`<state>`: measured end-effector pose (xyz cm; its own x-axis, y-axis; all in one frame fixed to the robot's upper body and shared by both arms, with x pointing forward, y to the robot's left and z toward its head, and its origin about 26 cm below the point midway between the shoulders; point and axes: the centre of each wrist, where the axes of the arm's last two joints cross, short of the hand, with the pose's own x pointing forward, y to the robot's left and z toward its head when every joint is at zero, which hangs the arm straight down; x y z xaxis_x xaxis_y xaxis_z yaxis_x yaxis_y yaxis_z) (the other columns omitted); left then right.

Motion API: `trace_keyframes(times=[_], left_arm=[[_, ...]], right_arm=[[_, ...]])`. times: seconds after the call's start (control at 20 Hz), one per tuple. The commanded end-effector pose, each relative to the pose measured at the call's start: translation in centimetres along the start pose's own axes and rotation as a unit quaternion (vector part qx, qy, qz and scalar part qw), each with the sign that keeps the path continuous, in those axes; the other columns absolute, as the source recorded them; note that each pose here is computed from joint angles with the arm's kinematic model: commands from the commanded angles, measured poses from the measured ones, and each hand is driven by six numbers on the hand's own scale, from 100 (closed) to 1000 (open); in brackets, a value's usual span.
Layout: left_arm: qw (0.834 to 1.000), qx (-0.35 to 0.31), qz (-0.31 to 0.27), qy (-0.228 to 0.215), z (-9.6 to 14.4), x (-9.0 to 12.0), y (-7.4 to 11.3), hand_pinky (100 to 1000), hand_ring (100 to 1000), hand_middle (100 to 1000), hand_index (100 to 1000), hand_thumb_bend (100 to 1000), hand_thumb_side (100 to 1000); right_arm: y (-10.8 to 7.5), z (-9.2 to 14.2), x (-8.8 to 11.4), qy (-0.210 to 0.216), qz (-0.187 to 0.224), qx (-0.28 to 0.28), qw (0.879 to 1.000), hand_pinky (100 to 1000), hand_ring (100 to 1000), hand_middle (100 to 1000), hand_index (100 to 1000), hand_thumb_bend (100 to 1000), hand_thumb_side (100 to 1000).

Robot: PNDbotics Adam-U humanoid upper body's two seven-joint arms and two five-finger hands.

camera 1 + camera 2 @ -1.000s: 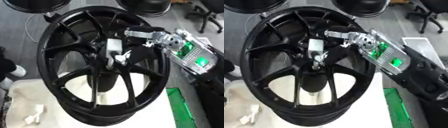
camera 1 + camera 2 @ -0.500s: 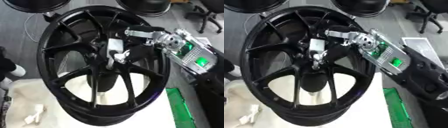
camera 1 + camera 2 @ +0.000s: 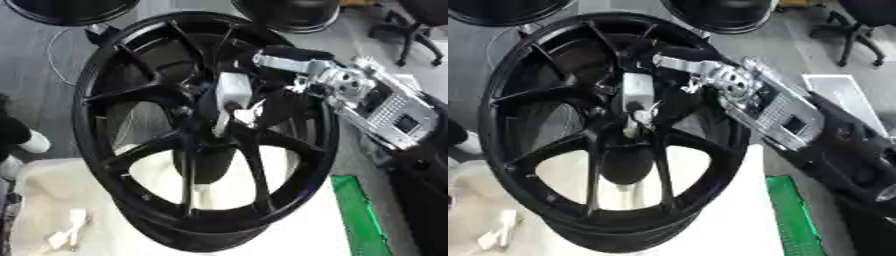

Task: Pull the pin out of the wheel hub.

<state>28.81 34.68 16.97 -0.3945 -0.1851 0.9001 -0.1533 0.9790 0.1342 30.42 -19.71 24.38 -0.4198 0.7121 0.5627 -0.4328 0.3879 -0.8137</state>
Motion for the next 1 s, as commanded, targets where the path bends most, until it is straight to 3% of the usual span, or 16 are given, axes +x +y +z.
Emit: trace_keyframes(times=[0.05, 0.1, 0.15, 0.45, 0.55, 0.7, 0.85, 1.0], left_arm=[[1.000, 0.001, -0.006, -0.014, -0.2, 0.8, 0.3, 600, 798, 733, 741, 100, 804], [1.000, 0.001, -0.006, -0.014, -0.2, 0.8, 0.4, 600, 798, 733, 741, 100, 803], [1.000, 0.002, -0.005, -0.014, -0.2, 0.8, 0.4, 600, 799, 733, 742, 100, 802], [1.000, 0.007, -0.003, -0.010, 0.0, 0.6, 0.6, 600, 799, 735, 742, 100, 798], [1.000, 0.009, -0.002, -0.009, 0.1, 0.5, 0.7, 600, 800, 735, 742, 100, 797], [1.000, 0.016, 0.000, -0.007, 0.3, 0.3, 0.8, 600, 800, 735, 742, 100, 797], [1.000, 0.025, 0.001, 0.001, 0.7, -0.1, 0.9, 600, 800, 736, 742, 100, 802], [1.000, 0.025, 0.004, -0.001, 0.7, -0.1, 0.8, 600, 800, 736, 742, 100, 798]], right_arm=[[-1.6, 1.0, 0.5, -0.016, 0.012, -0.030, 0.999, 687, 701, 338, 536, 100, 202], [-2.0, 1.2, 0.5, -0.020, 0.011, -0.037, 0.999, 683, 702, 337, 533, 100, 262], [-2.3, 1.3, 0.4, -0.025, 0.008, -0.043, 0.999, 680, 702, 334, 531, 100, 199], [-5.9, 3.7, -0.4, -0.067, -0.048, -0.104, 0.991, 661, 704, 325, 522, 100, 215], [-7.4, 5.5, -1.5, -0.072, -0.075, -0.144, 0.984, 659, 707, 320, 517, 100, 234], [-8.7, 8.8, -4.3, -0.043, -0.107, -0.221, 0.968, 657, 709, 321, 516, 100, 256], [-7.5, 11.4, -7.8, -0.011, -0.153, -0.293, 0.944, 648, 710, 319, 512, 100, 282], [-4.4, 13.1, -11.2, 0.022, -0.179, -0.362, 0.915, 654, 715, 329, 521, 100, 281]])
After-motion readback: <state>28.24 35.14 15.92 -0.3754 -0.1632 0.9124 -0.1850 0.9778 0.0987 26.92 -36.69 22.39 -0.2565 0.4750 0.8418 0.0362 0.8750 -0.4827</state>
